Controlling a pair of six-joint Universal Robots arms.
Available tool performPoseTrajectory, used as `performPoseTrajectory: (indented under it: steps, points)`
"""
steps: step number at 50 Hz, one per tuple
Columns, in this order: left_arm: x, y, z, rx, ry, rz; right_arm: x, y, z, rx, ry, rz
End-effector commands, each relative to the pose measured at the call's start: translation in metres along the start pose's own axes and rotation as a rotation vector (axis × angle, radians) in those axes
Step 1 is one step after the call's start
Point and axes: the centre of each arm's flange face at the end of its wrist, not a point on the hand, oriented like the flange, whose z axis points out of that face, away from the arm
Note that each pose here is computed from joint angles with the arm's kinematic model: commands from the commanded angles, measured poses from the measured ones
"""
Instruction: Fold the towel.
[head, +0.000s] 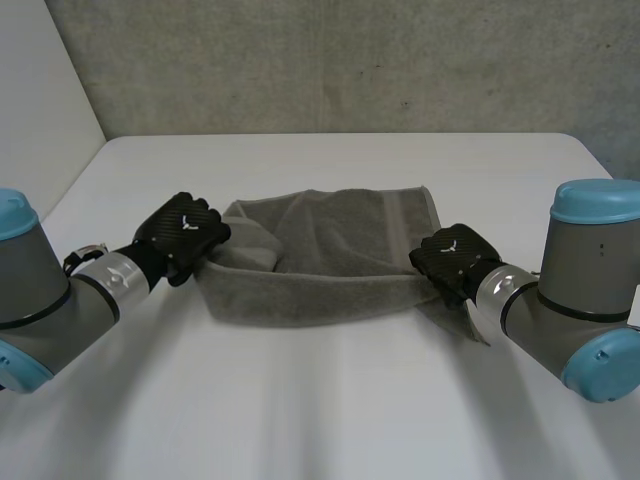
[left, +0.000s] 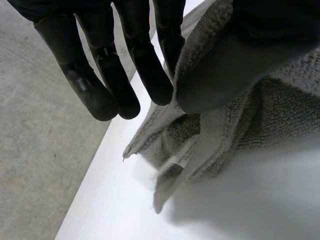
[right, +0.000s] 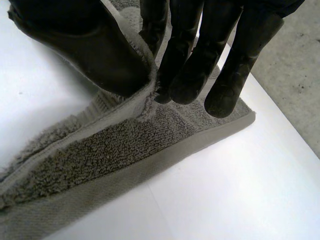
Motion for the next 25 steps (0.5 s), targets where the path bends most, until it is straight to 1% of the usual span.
performPoseTrajectory:
  steps: [1,2,3,5,6,8,11,14,20,25]
  points:
    - [-0.011,0.001,-0.007,-0.049,-0.062,-0.04,0.003,-0.002,0.0,0.002,0.009,0.158]
    - [-0.014,0.003,-0.01,-0.073,-0.09,-0.068,0.005,-0.003,-0.001,0.004,0.013,0.203]
    - [-0.014,0.003,-0.01,-0.073,-0.09,-0.068,0.005,-0.003,-0.001,0.004,0.013,0.203]
    - [-0.015,0.005,-0.017,-0.112,-0.128,-0.126,0.009,0.0,-0.003,0.001,0.018,0.283]
    - [-0.015,0.005,-0.017,-0.112,-0.128,-0.126,0.009,0.0,-0.003,0.001,0.018,0.283]
    - [-0.015,0.006,-0.024,-0.14,-0.156,-0.174,0.007,0.001,-0.007,-0.003,0.018,0.329]
    - [-0.013,0.005,-0.032,-0.155,-0.167,-0.204,0.004,0.004,-0.013,-0.013,0.012,0.359]
    - [-0.012,0.004,-0.035,-0.157,-0.17,-0.212,0.001,0.006,-0.016,-0.025,0.006,0.364]
    - [-0.009,0.0,-0.047,-0.162,-0.178,-0.233,-0.007,0.027,-0.023,-0.076,0.006,0.388]
    - [-0.007,-0.002,-0.052,-0.17,-0.173,-0.263,-0.001,0.035,-0.028,-0.072,0.046,0.403]
